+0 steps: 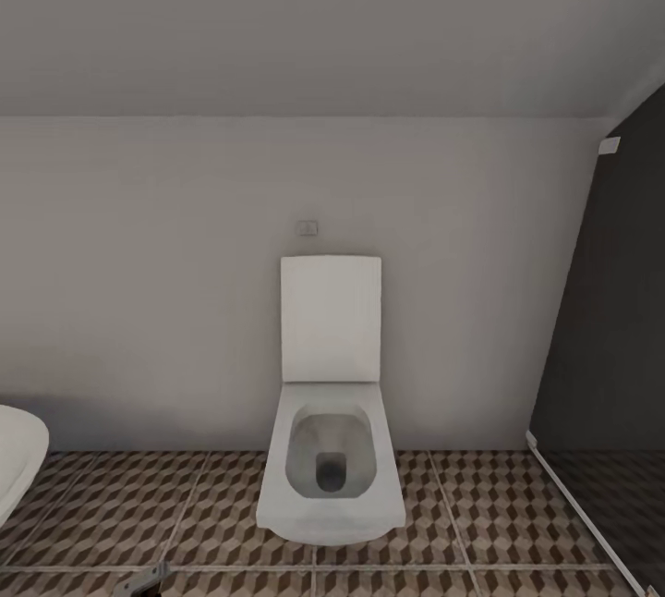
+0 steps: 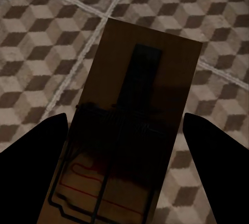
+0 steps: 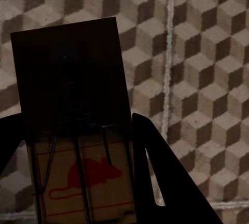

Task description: Take the four mousetraps from the cabinet in the bathroom and place them on the bathroom floor. Make sure all four end up on the same floor surface, and ensure that at least two of them are either under or directly next to the same bathroom sink.

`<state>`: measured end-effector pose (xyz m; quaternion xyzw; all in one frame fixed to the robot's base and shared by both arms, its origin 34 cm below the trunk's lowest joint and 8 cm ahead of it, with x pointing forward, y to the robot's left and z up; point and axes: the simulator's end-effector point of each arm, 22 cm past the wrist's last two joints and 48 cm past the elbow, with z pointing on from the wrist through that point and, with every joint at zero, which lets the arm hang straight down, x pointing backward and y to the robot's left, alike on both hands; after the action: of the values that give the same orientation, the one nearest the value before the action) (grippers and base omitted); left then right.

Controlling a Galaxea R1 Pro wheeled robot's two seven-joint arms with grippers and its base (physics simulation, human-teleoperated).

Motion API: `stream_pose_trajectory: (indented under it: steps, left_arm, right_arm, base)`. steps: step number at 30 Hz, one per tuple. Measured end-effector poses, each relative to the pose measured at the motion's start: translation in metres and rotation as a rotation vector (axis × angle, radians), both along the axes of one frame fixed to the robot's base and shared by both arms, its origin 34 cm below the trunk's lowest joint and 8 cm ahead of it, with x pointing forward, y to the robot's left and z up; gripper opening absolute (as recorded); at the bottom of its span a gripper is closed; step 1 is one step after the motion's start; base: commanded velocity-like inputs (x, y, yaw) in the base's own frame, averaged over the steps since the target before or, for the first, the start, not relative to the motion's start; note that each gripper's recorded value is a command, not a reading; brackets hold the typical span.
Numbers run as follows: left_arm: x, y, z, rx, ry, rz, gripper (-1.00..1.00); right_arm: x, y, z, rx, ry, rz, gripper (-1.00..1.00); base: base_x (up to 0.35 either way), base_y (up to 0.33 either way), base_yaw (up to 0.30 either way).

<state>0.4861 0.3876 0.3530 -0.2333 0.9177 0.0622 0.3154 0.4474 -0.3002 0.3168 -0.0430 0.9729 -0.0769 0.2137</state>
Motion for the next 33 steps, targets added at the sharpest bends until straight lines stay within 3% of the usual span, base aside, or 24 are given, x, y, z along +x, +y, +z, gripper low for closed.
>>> stream_pose_trajectory:
  steps: [16,18,21,26,33]
  left_arm:
    - [0.000,-0.006,-0.001,-0.001,0.006,-0.023,-1.00]
    - [0.012,-0.008,0.006,-0.001,-0.006,-0.039,-1.00]
    - [0.032,-0.017,0.020,0.002,-0.013,-0.093,-1.00]
    - [0.078,-0.038,0.058,0.019,-0.045,-0.198,-1.00]
    - [0.092,-0.050,0.071,0.022,-0.070,-0.228,-1.00]
  right_arm:
    - [0.002,-0.006,0.002,-0.007,-0.002,-0.010,-1.00]
    - [0.030,-0.034,0.021,-0.063,-0.056,-0.038,-1.00]
    - [0.068,-0.047,0.051,-0.095,-0.104,-0.062,-1.00]
    - [0.115,-0.051,0.093,-0.094,-0.192,-0.093,-1.00]
    - [0.163,-0.064,0.138,-0.049,-0.287,-0.192,-1.00]
  base:
    - [0.000,0.000,0.000]
    - [0.000,0.000,0.000]
    - [0.000,0.000,0.000]
    - [0.000,0.000,0.000]
    - [0.000,0.000,0.000]
